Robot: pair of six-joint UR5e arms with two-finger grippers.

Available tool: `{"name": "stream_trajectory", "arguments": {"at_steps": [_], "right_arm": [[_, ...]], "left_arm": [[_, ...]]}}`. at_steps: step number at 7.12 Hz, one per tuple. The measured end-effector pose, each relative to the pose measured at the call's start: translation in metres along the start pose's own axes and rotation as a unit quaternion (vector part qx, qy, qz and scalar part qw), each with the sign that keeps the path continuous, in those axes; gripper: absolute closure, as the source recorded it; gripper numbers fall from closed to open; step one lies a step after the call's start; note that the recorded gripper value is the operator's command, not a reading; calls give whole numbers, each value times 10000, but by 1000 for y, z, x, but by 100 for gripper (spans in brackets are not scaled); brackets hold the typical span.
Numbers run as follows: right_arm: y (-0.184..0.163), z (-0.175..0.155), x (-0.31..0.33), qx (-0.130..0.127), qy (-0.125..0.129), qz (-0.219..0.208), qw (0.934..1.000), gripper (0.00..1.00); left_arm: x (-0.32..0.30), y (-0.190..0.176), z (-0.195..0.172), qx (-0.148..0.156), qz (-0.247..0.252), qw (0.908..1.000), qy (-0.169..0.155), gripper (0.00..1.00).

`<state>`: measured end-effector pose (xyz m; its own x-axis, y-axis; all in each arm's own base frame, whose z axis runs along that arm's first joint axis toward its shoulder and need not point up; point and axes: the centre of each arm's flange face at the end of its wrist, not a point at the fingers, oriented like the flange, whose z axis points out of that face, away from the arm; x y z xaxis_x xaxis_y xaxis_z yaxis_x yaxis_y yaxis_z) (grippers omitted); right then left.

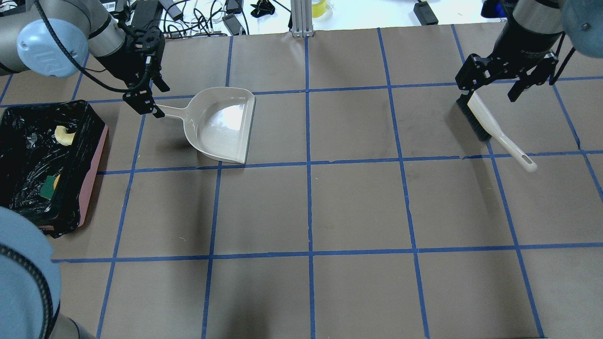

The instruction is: Sweep and dump trash into bin

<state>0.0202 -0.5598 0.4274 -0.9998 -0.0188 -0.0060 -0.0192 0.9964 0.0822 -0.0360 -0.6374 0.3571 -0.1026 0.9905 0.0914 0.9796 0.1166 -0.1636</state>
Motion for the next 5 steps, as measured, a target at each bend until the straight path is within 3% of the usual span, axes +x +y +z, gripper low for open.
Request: {"name": "stream_trajectory", "arguments": {"at_steps": [3, 4, 5], "right_arm": [[0, 0, 0, 6, -10, -2, 10000, 0], [0, -1, 0, 26, -6, -2, 10000, 0], [-1, -2, 0, 56, 6, 2, 10000, 0]], "left_arm": [[72, -62, -56, -15, -1474, 9888, -215, 0], [98, -70, -71, -3, -2042, 9787, -219, 0], [120, -74, -82, 20, -2710, 9623, -242, 0]]}}
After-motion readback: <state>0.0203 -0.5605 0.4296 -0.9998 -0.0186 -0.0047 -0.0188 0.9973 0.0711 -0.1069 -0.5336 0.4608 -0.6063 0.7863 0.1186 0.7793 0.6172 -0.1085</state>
